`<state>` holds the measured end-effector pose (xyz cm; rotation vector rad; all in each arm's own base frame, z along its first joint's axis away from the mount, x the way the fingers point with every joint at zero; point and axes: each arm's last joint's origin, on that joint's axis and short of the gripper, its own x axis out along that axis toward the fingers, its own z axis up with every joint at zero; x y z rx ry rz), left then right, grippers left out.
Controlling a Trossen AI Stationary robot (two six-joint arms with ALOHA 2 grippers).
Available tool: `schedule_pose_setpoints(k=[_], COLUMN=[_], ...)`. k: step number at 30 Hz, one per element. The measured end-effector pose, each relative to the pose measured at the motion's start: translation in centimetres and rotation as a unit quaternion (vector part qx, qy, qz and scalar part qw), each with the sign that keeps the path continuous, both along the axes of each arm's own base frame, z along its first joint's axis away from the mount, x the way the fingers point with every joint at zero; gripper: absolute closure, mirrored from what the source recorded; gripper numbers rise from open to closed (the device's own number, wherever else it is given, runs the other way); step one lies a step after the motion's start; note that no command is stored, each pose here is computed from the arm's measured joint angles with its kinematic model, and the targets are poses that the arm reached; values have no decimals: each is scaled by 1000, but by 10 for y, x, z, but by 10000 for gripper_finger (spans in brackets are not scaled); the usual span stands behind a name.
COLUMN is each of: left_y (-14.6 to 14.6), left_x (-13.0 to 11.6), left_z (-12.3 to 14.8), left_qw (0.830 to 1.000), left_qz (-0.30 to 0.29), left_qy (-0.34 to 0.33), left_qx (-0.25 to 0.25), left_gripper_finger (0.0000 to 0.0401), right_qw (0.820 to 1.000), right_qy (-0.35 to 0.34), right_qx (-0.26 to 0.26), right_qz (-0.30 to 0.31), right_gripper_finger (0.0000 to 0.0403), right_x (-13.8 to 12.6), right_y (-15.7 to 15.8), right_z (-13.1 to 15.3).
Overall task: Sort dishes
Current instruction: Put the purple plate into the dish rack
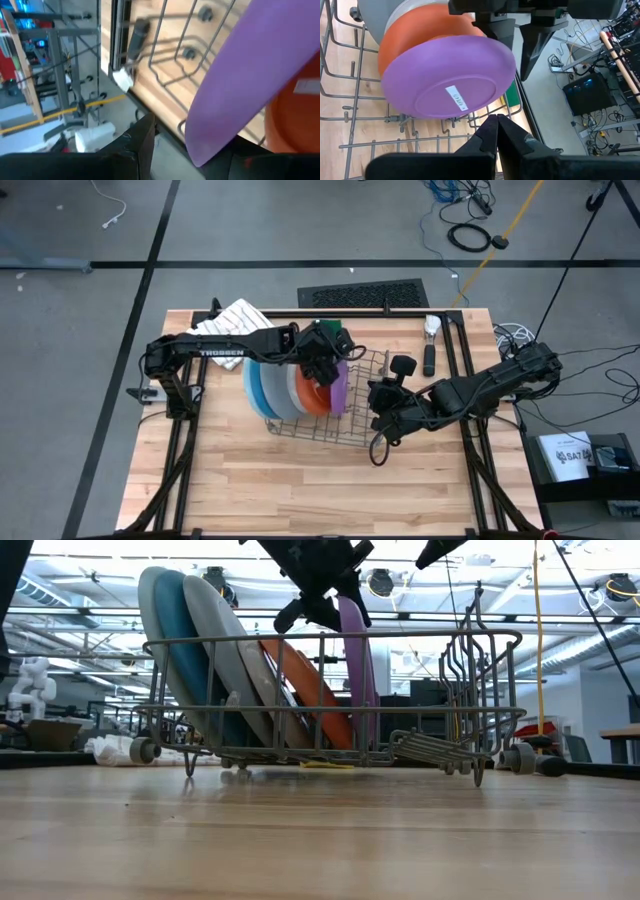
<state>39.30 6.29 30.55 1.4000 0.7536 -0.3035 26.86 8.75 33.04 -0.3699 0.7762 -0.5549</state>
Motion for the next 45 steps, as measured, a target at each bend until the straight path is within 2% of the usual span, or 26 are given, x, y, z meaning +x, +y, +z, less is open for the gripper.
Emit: schedule_pose_setpoints(k=[4,6,9,14,25,32,35,42,45], left_y=[1,2,-1,-10,-11,-15,-18,-28,-33], left_x=[-1,-2,-3,-8,-14,-15,-16,-17,-17], left_z=[1,1,-1,-7,-12,-7,-6,-6,-6], left_qw=[999,999,999,998,993,989,987,980,977], left_qz=[22,22,20,3,72,123,142,183,196], left_qy=[8,12,22,57,85,75,70,53,50], left_qx=[40,44,35,-17,-26,-15,-19,-61,-62], left_gripper_finger=[267,267,267,267,264,261,245,171,146], right_qw=[1000,1000,1000,1000,1000,1000,1000,1000,1000], right_qy=[1,1,1,2,1,1,1,0,0], right_qx=[0,0,-1,-1,-1,0,0,1,1], right_qz=[0,0,0,0,0,0,0,0,0], right_gripper_finger=[403,403,403,403,403,403,403,403,403], right_x=[0,0,0,0,0,0,0,0,0], right_y=[0,0,0,0,0,0,0,0,0], right_z=[0,0,0,0,0,0,0,0,0])
